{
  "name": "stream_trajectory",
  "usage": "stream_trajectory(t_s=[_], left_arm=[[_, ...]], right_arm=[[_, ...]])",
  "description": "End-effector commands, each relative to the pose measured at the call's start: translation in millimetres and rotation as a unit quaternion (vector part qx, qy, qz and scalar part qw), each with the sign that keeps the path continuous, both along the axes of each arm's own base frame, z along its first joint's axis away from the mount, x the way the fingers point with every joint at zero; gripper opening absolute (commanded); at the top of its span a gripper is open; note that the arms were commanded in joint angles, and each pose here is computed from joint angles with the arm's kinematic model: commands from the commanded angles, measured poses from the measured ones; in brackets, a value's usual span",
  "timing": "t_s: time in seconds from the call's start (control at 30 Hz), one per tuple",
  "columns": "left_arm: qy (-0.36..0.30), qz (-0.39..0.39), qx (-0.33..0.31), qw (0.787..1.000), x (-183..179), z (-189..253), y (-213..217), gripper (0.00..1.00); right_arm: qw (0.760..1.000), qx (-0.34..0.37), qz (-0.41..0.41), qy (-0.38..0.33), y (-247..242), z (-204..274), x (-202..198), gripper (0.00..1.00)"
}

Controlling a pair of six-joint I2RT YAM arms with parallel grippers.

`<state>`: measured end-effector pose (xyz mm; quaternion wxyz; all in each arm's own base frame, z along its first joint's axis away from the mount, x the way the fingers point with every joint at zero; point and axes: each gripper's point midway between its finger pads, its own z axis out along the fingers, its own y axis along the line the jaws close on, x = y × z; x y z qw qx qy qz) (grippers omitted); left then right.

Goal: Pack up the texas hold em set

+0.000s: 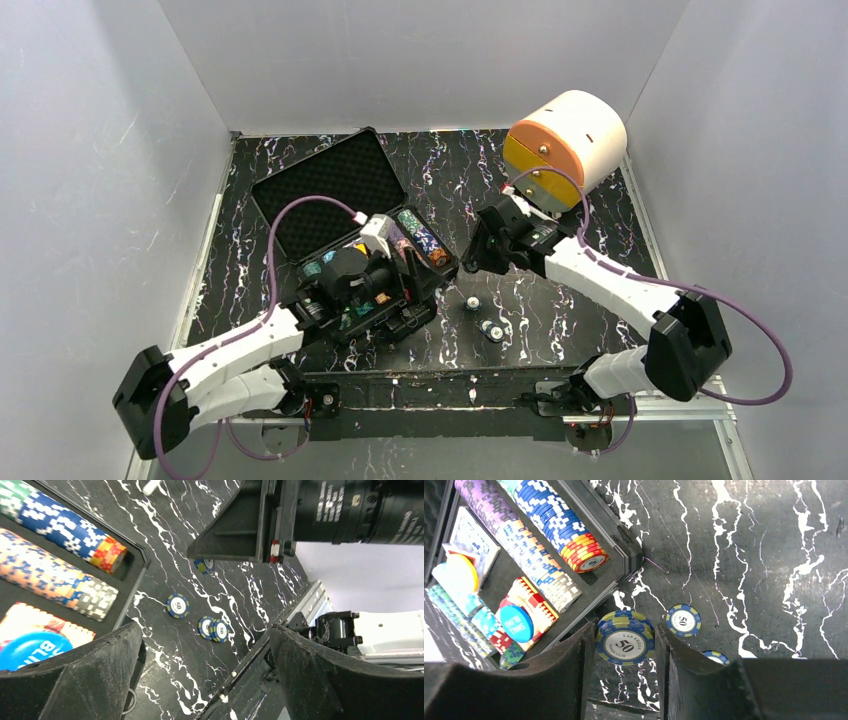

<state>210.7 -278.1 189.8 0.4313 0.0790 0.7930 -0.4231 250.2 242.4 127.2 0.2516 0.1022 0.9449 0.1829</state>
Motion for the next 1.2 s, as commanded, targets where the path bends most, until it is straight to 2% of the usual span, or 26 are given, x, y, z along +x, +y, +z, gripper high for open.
stream_trajectory(t_s=[0.0,0.17,0.47,0.57,0.67,0.77,0.87,1.03,1.17], left_arm=[[-0.020,-0.012,-0.020,1.000,-1.8,6.1,-20.8,0.98],[-0.004,-0.031,-0.024,0.999,-9.4,-4.8,-39.5,0.98],[0.052,0.027,-0.036,0.998,-3.9,-34.4,-53.2,0.95],[0.064,0.032,-0.048,0.996,-3.7,-38.0,-61.2,0.89],[0.070,0.027,-0.055,0.996,-3.8,-35.7,-70.9,0.76],[0.066,0.022,-0.055,0.996,-3.9,-32.6,-78.5,0.69],[0.063,0.029,-0.057,0.996,-0.8,-29.8,-80.4,0.65],[0.062,0.085,-0.081,0.991,10.1,-24.4,-71.9,0.55],[0.057,0.095,-0.080,0.991,12.7,-23.3,-77.2,0.53]], right_arm=[[0.996,0.059,-0.059,-0.008,-3.5,14.6,5.6,0.01],[0.992,0.100,-0.080,0.016,-2.9,10.2,-5.6,0.01],[0.979,0.174,-0.099,0.047,7.5,11.2,-18.8,0.01],[0.976,0.185,-0.098,0.056,8.9,14.8,-23.4,0.01],[0.973,0.202,-0.086,0.075,10.1,16.7,-30.7,0.01],[0.969,0.214,-0.077,0.092,10.5,16.7,-35.9,0.01],[0.966,0.228,-0.070,0.101,12.5,18.3,-38.2,0.01],[0.962,0.242,-0.064,0.106,14.8,21.3,-40.8,0.01],[0.959,0.254,-0.059,0.114,16.2,24.0,-43.3,0.01]])
